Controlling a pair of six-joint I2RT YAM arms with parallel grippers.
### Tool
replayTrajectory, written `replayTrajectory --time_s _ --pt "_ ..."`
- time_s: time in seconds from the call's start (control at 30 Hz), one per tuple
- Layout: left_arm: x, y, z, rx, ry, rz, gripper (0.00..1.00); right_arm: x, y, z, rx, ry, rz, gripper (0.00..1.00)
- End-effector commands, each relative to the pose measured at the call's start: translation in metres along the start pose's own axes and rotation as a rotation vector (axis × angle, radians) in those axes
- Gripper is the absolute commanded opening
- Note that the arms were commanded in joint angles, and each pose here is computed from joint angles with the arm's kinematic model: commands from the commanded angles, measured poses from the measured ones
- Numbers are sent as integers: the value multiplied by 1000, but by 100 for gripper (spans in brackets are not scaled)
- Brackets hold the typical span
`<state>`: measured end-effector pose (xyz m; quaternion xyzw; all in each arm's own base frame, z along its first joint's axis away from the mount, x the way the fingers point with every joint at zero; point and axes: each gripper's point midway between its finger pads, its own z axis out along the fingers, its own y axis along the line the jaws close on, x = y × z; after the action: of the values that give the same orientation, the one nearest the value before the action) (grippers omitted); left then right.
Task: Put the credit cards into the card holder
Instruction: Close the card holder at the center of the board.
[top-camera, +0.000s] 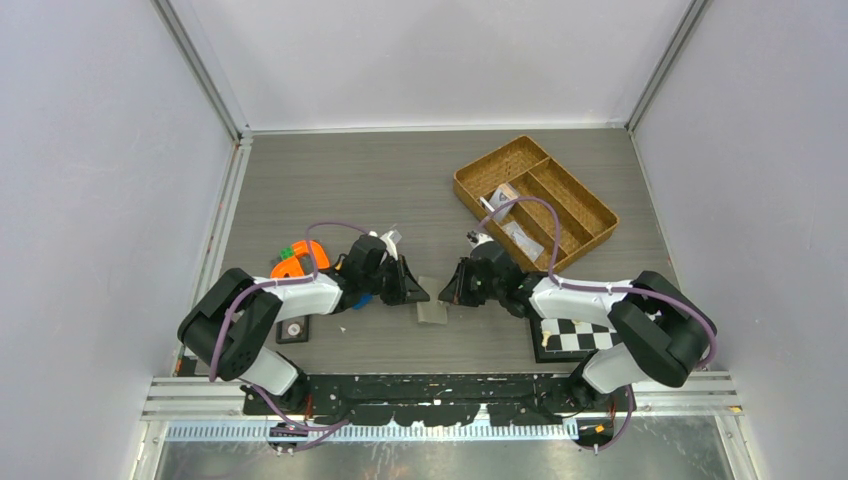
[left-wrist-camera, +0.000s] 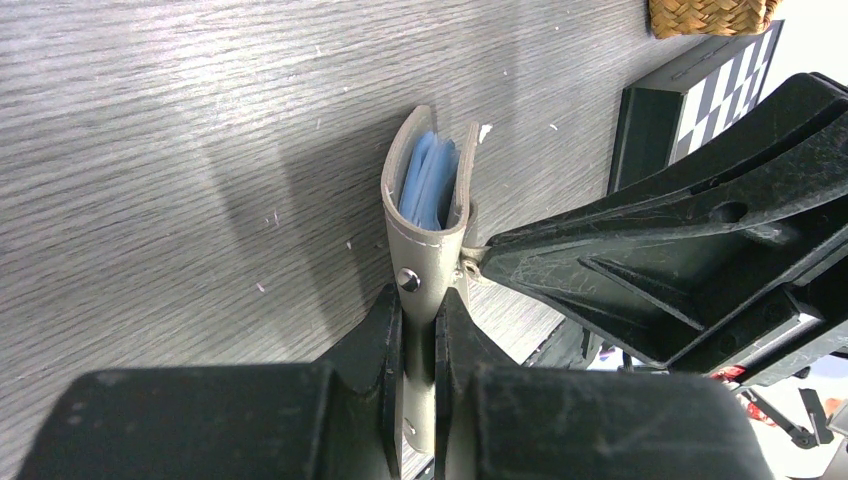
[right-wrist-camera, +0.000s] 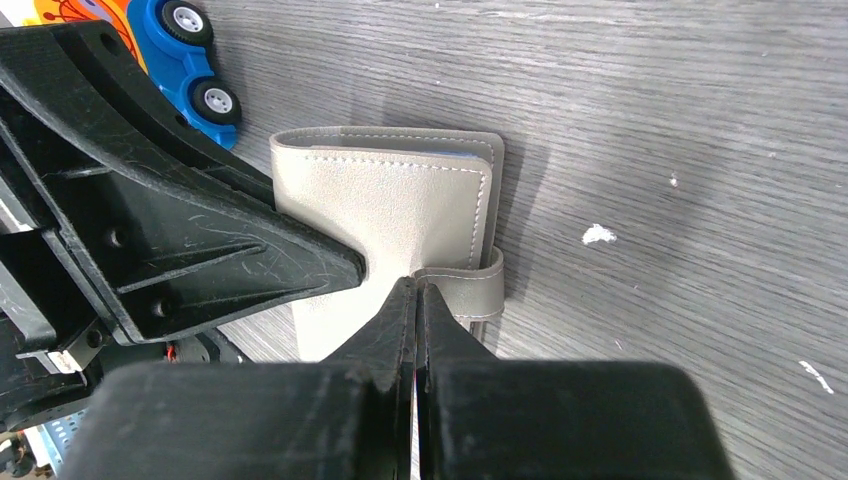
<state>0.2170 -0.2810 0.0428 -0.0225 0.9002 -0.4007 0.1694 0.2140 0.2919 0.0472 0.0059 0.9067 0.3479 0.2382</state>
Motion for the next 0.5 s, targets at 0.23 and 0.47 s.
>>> replayTrajectory --time_s 0.23,0.47 --pt "17 36 1 -136 52 7 0 -9 21 3 -72 -16 0 1" --pt "17 36 0 -137 48 9 0 -5 19 3 -68 -6 -3 1"
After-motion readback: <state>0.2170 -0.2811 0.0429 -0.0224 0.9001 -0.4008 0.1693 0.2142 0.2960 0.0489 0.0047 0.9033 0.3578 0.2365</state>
